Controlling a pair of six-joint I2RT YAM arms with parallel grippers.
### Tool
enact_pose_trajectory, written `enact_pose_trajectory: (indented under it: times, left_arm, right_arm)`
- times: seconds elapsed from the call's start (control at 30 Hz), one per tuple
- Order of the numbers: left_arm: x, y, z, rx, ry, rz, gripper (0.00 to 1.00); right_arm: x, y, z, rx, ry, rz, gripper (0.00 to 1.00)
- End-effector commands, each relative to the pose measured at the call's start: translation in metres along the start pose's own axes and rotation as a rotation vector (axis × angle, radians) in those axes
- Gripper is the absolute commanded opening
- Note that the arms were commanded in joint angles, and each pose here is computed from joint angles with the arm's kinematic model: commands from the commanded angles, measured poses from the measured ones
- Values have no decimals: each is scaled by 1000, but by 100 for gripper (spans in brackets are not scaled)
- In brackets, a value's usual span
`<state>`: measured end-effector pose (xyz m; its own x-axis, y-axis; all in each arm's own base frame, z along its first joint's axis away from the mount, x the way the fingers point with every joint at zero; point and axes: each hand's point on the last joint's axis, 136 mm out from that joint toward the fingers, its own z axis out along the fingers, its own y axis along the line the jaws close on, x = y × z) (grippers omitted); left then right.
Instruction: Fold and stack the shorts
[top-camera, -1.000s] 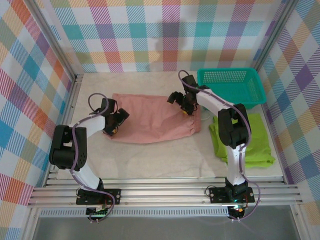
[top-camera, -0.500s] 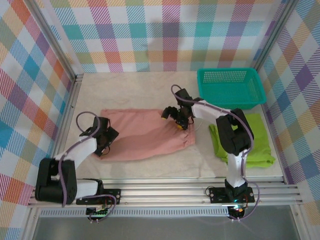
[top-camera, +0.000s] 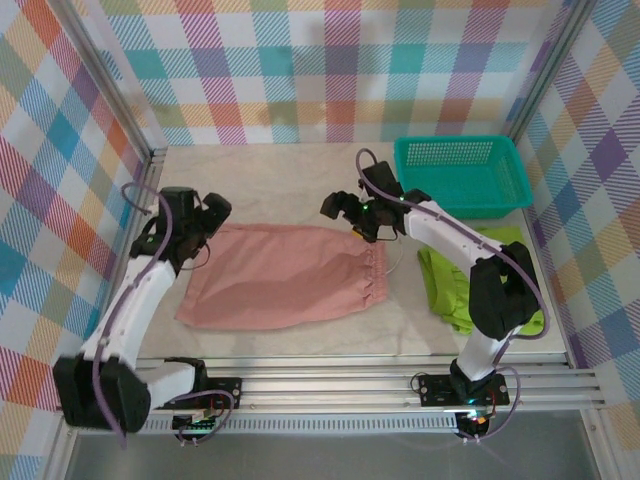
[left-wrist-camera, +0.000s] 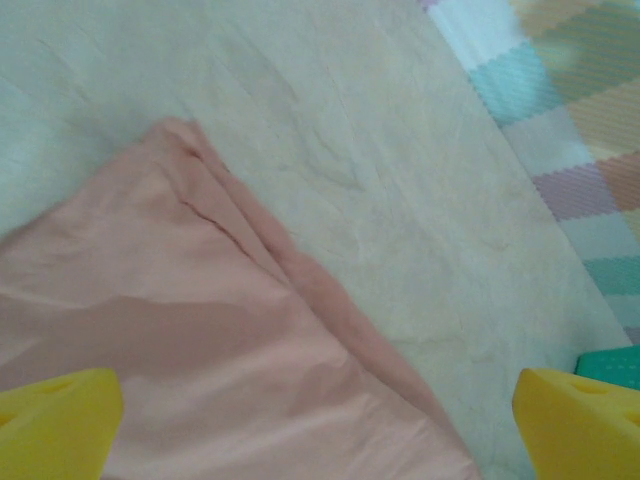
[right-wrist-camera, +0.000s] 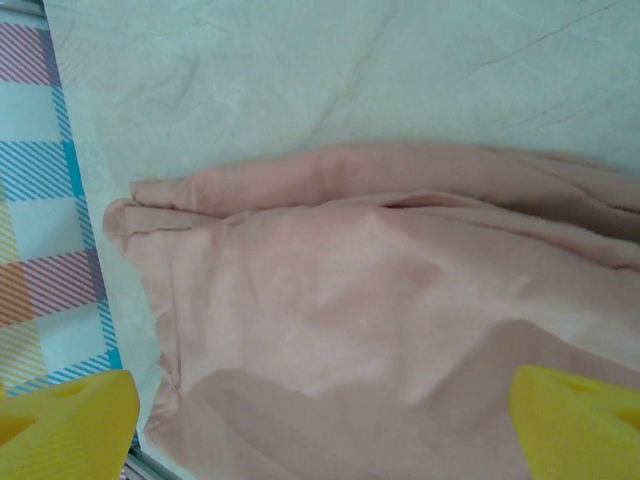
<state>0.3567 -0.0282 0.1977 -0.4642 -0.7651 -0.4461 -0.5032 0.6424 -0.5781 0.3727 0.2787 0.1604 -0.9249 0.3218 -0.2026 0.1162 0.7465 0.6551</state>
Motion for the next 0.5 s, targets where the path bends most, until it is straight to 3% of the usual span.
enact_pose_trajectory:
  times: [0.0, 0.17, 0.47]
  left_arm:
    - [13, -14, 34, 68, 97, 13, 100]
    - [15, -15, 80, 83, 99, 30, 100]
    - [30, 37, 144, -57, 145, -10, 100]
  right_arm:
    - [-12, -17, 9, 17, 1, 13, 95]
    - [-24, -39, 24, 40, 21, 44, 95]
    - [-36, -83, 49, 92, 24, 88, 95]
